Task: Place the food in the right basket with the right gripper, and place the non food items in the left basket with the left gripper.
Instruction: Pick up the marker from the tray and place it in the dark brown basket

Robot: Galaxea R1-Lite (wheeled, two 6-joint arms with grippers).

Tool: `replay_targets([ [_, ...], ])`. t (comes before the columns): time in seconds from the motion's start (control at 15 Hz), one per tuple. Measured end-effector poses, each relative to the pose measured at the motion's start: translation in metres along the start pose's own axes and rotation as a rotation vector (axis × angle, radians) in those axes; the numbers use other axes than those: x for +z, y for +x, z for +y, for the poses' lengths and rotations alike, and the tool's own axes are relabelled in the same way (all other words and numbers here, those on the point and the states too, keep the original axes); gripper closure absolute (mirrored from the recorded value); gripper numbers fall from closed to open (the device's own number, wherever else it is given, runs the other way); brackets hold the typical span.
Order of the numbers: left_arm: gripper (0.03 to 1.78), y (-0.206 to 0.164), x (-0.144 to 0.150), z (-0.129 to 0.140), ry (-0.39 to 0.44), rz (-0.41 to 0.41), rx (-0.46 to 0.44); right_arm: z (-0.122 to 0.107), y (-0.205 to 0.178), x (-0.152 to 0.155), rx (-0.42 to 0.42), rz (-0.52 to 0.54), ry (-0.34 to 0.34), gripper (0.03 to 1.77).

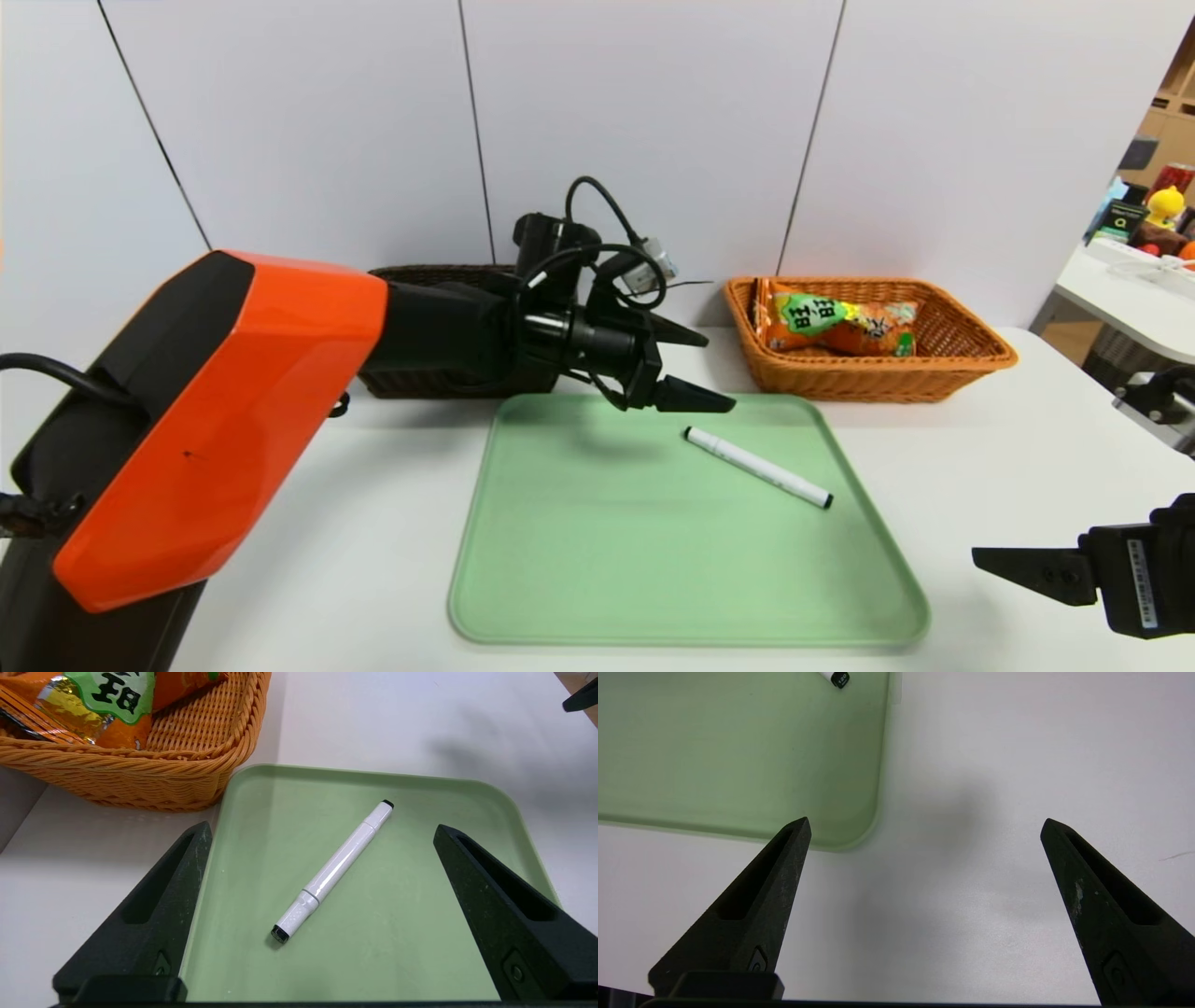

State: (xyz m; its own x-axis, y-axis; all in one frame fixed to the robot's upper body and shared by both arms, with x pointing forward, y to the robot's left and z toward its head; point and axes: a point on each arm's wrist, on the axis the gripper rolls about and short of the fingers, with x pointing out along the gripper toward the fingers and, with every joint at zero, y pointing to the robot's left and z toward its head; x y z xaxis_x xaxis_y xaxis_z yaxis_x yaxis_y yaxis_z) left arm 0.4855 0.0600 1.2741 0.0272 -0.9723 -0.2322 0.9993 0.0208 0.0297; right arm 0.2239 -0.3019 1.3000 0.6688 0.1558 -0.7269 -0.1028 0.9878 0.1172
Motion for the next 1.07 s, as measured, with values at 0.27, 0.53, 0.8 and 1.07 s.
replay_targets([
  [0.27, 0.12, 0.023, -0.013, 0.004, 0.015, -0.009, -0.062, 0.000, 0.001, -0.002, -0.003, 0.005, 0.021, 0.10],
  [0.53, 0.12, 0.047, -0.027, 0.000, 0.008, -0.004, -0.120, -0.001, 0.001, -0.002, -0.006, 0.007, 0.025, 0.10],
  [0.8, 0.12, 0.059, -0.038, -0.004, -0.008, -0.004, -0.178, -0.001, 0.002, -0.003, -0.009, 0.011, 0.025, 0.10],
  [1.07, 0.12, 0.064, -0.046, -0.006, 0.029, -0.033, -0.266, -0.002, 0.003, -0.005, -0.012, 0.017, 0.028, 0.10],
])
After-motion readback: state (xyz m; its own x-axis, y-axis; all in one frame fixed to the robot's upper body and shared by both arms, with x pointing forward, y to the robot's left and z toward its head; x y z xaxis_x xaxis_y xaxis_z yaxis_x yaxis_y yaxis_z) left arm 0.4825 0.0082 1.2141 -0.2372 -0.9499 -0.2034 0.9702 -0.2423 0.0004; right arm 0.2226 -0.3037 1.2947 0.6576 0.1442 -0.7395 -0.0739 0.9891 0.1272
